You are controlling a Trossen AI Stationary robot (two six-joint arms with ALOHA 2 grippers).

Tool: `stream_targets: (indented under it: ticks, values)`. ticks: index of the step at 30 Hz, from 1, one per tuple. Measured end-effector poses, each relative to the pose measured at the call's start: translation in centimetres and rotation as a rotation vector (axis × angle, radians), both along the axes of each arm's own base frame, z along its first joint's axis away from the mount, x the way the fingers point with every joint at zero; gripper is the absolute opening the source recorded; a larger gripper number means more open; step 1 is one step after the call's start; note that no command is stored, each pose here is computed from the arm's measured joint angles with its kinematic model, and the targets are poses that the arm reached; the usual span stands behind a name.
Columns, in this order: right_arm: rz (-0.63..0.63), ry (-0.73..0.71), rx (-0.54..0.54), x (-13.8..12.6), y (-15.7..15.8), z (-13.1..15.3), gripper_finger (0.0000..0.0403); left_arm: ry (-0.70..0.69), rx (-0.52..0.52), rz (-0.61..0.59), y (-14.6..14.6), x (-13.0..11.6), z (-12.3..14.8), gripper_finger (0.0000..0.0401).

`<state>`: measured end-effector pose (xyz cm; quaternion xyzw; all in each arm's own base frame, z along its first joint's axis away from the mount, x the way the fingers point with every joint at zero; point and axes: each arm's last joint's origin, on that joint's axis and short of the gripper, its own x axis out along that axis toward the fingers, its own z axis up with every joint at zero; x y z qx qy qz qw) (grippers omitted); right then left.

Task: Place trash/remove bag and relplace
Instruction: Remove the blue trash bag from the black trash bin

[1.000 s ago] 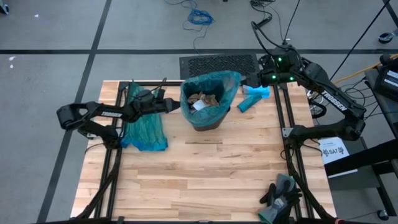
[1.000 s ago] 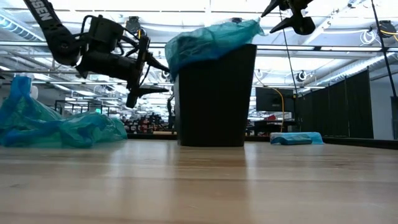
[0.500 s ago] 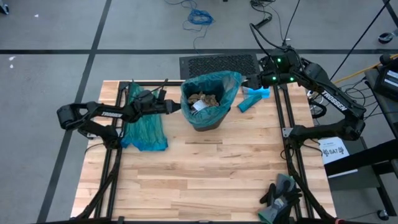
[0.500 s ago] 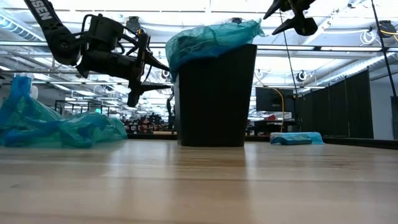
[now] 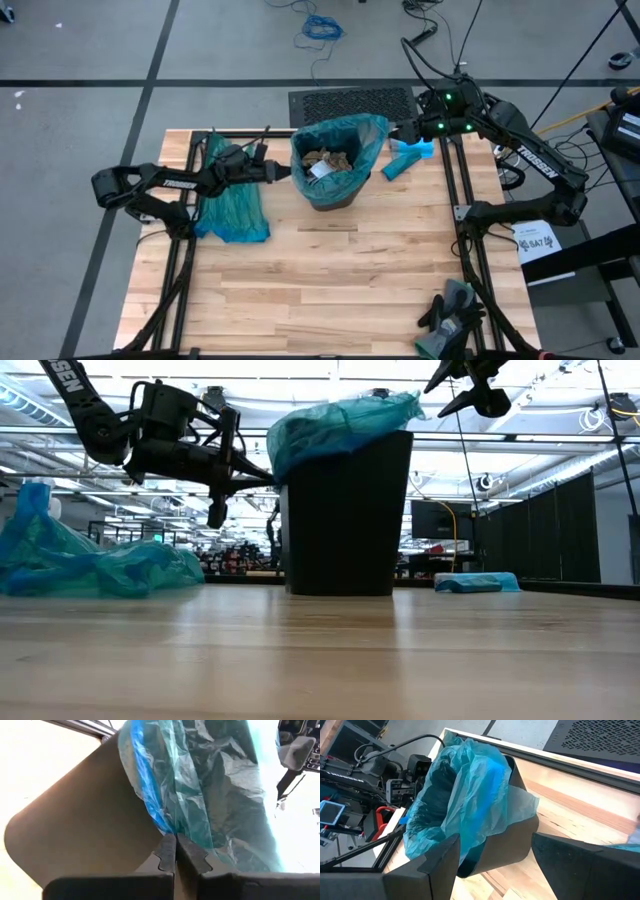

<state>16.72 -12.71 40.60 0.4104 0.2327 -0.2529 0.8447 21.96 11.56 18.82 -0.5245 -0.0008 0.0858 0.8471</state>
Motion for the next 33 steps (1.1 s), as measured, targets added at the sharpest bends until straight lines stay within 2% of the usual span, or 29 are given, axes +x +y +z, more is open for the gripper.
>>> stream_targets:
  ticks: [7,12,22,28,33]
  values:
    - [-0.001,0.001,-0.001,0.0,0.0,0.0,0.0238,-0.012,-0.025,-0.058,-0.2,0.0,0.2,0.0003]
    - [0.000,0.001,-0.003,0.0,0.0,0.0,0.0238,-0.058,-0.001,-0.077,-0.5,-0.5,1.4,0.0002]
    - [0.003,-0.036,-0.029,0.6,-0.4,0.2,0.0238,-0.228,0.107,-0.062,-1.4,-2.2,5.9,0.0001]
    - [0.049,-0.096,-0.076,2.8,-1.0,0.2,0.0238,-0.317,0.214,-0.013,-0.7,-1.7,9.9,0.0000]
    - [0.106,-0.145,-0.125,4.8,-1.0,0.1,0.0238,-0.292,0.280,-0.002,0.0,-0.9,12.2,0.0000]
